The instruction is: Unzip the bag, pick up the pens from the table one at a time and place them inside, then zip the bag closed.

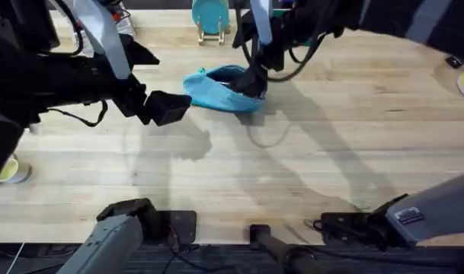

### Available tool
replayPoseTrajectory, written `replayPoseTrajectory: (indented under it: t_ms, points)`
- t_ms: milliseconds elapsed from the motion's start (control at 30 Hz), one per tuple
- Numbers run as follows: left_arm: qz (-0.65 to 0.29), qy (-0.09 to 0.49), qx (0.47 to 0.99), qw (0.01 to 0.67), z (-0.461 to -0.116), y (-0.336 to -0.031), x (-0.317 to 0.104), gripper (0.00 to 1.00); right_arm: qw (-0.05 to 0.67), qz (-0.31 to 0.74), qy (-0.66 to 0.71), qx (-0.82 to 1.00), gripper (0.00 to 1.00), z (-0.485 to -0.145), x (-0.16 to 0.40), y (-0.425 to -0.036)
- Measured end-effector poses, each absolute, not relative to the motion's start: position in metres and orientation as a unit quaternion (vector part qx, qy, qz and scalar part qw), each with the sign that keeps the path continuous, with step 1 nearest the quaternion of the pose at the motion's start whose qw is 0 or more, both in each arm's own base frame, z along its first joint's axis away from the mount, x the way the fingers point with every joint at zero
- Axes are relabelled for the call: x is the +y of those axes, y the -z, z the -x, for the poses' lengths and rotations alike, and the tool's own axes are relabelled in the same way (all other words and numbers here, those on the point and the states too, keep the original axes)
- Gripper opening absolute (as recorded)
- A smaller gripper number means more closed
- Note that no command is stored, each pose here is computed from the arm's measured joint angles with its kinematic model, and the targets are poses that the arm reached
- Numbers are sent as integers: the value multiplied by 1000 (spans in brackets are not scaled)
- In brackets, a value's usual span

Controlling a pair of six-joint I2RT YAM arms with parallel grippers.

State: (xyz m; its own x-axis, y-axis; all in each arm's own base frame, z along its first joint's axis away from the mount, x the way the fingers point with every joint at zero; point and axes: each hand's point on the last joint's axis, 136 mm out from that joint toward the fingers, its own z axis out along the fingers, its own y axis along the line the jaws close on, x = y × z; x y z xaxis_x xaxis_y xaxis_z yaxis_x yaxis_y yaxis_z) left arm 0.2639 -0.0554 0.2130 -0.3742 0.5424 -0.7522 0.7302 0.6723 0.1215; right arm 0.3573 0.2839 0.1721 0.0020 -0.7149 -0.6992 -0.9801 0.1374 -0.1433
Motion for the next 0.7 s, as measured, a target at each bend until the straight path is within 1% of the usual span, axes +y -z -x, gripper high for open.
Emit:
replayPoseTrajectory:
  t_ms: [167,300,700]
  points:
    - [-388,116,821,403,-264,-213,-55,993,349,569,-180,723,996,-370,277,-198]
    - [-388,116,821,403,-264,-213,-55,993,360,549,-173,734,996,-372,273,-213]
    - [-388,116,821,403,-264,-213,-55,993,335,534,-174,757,996,-351,259,-221]
